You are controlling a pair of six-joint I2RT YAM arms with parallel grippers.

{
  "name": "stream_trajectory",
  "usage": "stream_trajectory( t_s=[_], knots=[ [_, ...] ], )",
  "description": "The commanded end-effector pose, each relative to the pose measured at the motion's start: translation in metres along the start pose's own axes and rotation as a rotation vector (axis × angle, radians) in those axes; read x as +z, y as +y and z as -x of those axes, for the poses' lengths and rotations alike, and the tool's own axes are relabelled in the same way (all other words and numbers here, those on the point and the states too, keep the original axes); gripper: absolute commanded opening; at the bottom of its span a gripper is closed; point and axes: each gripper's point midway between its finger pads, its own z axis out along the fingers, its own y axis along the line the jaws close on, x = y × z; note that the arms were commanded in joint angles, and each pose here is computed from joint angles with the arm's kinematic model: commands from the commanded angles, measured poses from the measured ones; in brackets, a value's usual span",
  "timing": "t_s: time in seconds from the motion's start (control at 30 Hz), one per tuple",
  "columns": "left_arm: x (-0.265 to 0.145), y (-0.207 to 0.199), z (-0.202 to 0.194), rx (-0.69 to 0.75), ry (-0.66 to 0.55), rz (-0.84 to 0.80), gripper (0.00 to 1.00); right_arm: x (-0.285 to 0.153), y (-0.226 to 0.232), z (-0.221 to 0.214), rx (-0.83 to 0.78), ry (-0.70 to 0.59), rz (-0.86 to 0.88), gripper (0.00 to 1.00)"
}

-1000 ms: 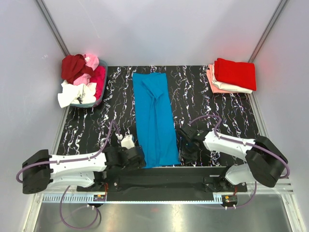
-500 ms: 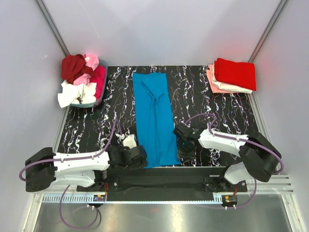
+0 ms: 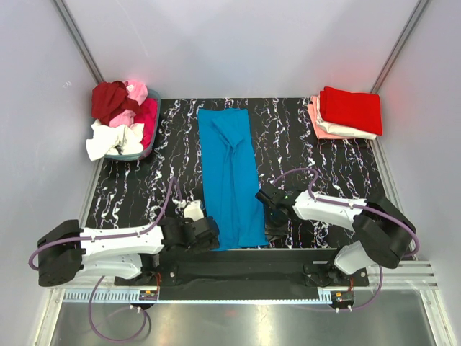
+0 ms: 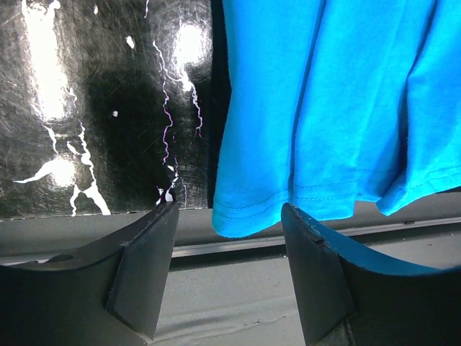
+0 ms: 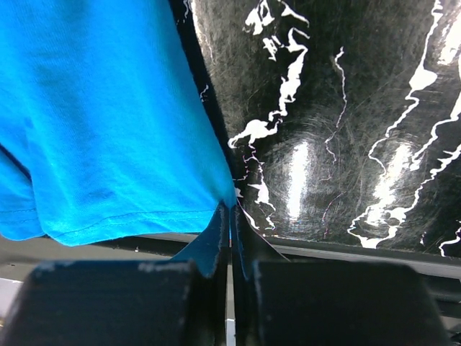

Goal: Fold and stack the t-shirts
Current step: Fold the tshirt

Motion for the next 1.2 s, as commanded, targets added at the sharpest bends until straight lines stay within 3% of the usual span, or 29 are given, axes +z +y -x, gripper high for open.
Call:
stream_trajectory(
  t_s=[0.0, 0.67, 0.77, 0.8, 0.9, 1.17],
  knots=[
    [0.002, -0.008, 0.015, -0.028, -0.067, -0.023, 0.65, -0.004, 0.012, -0.001, -0.037, 0.007, 0.047, 0.00],
    [0.014, -0.017, 0.011, -0.019, -0.044, 0.018, 0.48, -0.018, 0.018, -0.003, -0.005, -0.025, 0.129, 0.00],
    [0.019, -0.018, 0.008, -0.011, -0.031, 0.027, 0.34, -0.018, 0.016, -0.004, 0.003, -0.028, 0.130, 0.00],
    [0.018, -0.019, 0.008, -0.004, -0.031, 0.028, 0.22, -0.017, 0.015, -0.006, 0.003, -0.025, 0.129, 0.00],
    [0.018, -0.021, 0.009, 0.004, -0.031, 0.038, 0.00, -0.014, 0.012, -0.009, 0.015, -0.020, 0.132, 0.00],
    [-0.005, -0.033, 0.000, 0.097, -0.049, 0.033, 0.00, -0.031, 0.006, -0.027, 0.043, -0.035, 0.189, 0.00]
  ],
)
